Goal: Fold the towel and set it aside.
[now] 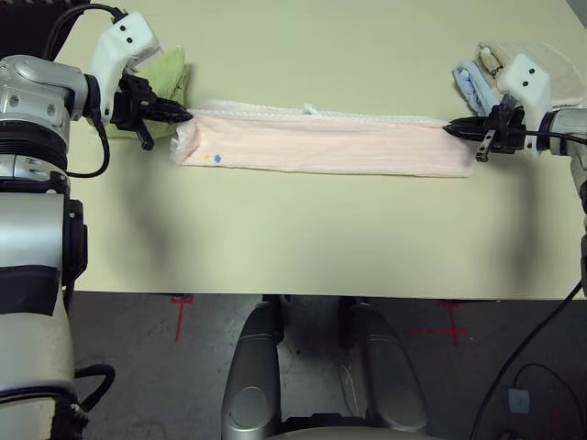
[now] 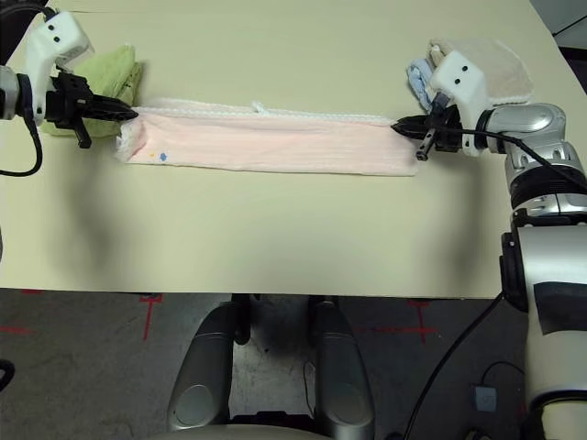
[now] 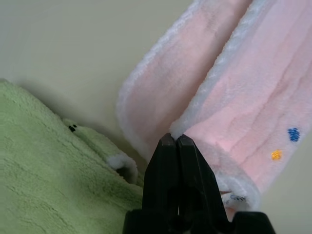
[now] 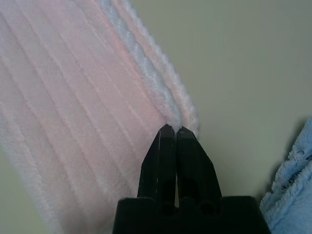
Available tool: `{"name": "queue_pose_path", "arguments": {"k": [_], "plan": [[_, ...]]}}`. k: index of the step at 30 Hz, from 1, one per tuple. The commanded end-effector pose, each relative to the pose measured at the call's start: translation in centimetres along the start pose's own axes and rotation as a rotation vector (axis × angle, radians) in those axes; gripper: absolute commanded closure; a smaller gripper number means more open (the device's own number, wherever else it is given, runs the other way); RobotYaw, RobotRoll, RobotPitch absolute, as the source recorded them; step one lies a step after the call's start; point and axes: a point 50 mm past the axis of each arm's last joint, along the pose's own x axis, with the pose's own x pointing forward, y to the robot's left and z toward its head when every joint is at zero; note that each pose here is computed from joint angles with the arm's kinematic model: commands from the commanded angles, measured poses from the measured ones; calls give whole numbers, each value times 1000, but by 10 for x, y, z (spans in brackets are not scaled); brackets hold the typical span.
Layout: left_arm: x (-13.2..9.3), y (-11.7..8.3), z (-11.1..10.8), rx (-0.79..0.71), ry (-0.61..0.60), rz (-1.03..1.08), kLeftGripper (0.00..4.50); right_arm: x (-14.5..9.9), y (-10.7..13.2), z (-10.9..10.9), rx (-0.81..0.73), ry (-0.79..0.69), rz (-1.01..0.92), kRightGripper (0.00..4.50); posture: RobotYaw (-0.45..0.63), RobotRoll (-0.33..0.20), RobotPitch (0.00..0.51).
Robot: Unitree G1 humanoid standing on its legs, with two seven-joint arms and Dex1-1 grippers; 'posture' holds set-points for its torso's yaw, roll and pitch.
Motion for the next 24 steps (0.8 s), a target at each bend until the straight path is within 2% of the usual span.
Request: {"name": "queue_pose_path", "arguments": {"k": [1,10,24], "plan": [[-3,4,2,25,22,47,4477,-4,-1,-4,19,7,-5,4500,5,0,343],[-1,6,24,95,-28,41,4477,-4,1,-5,23,5,20,4500,6,0,341],[1,8,10,62,5,126,4477,-5,-4,1,37,-49,-36,4500,-6,0,334]]}}
